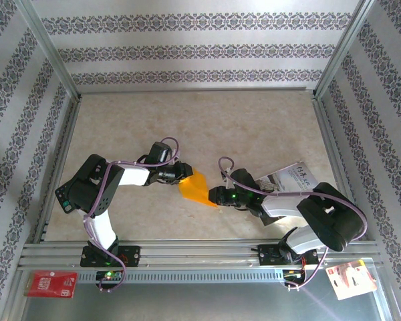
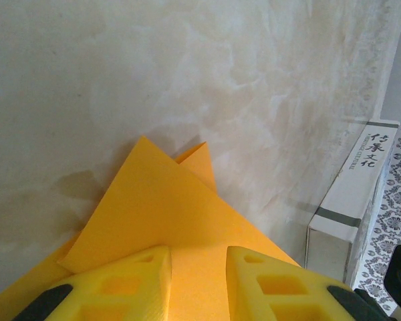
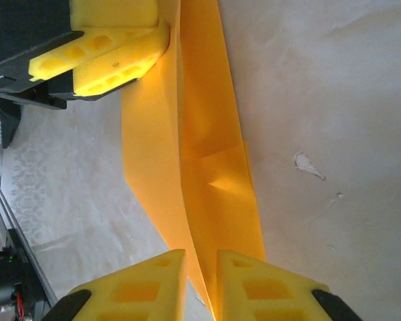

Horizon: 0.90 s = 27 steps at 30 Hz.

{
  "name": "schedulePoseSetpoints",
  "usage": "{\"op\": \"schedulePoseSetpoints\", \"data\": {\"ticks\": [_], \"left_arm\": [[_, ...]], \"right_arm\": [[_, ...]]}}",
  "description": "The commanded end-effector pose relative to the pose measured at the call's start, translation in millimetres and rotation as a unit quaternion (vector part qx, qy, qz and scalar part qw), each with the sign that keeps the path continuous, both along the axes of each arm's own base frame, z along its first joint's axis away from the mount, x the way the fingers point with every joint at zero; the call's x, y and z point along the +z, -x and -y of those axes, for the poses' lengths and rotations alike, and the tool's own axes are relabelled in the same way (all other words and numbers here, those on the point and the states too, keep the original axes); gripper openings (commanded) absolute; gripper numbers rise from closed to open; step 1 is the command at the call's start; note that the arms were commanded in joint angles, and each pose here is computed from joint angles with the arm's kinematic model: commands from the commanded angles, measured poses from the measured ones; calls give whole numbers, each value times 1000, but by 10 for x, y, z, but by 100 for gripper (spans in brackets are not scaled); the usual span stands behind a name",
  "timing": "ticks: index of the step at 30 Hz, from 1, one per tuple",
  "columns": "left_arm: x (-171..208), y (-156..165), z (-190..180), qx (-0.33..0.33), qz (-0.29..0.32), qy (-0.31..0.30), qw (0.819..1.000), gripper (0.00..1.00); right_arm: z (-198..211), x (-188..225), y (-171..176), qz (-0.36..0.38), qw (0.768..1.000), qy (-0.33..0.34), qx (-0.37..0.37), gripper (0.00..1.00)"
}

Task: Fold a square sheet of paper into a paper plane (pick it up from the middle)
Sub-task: Fourth fold the wing at the center of the table.

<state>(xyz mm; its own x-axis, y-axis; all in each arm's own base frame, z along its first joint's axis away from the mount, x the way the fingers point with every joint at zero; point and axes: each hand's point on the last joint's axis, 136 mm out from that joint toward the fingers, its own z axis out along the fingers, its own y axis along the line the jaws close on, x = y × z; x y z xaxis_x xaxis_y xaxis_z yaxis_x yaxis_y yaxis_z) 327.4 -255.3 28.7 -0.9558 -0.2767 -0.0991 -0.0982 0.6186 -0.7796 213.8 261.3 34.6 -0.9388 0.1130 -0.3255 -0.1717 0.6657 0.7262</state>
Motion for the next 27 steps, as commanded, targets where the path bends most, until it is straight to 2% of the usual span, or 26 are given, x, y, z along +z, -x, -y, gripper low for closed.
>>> {"op": "schedulePoseSetpoints", "data": {"ticks": [1,11,18,27], "left_arm": [[-263,107,-141,3,-26,-31,999,27],[-267,96,-138,0,-27,-34,999,27],[-283,104,-142,-3,-28,-36,999,27],[-287,109,-142,-6,-27,-39,999,27]], "right_arm": [[68,-114,195,-12,1000,12,22,21],[139,-173,245,-11,999,37,29,22],[166,-233,197,-20,998,54,17,14],[233,-290,177,-27,997,67,5,11]]}}
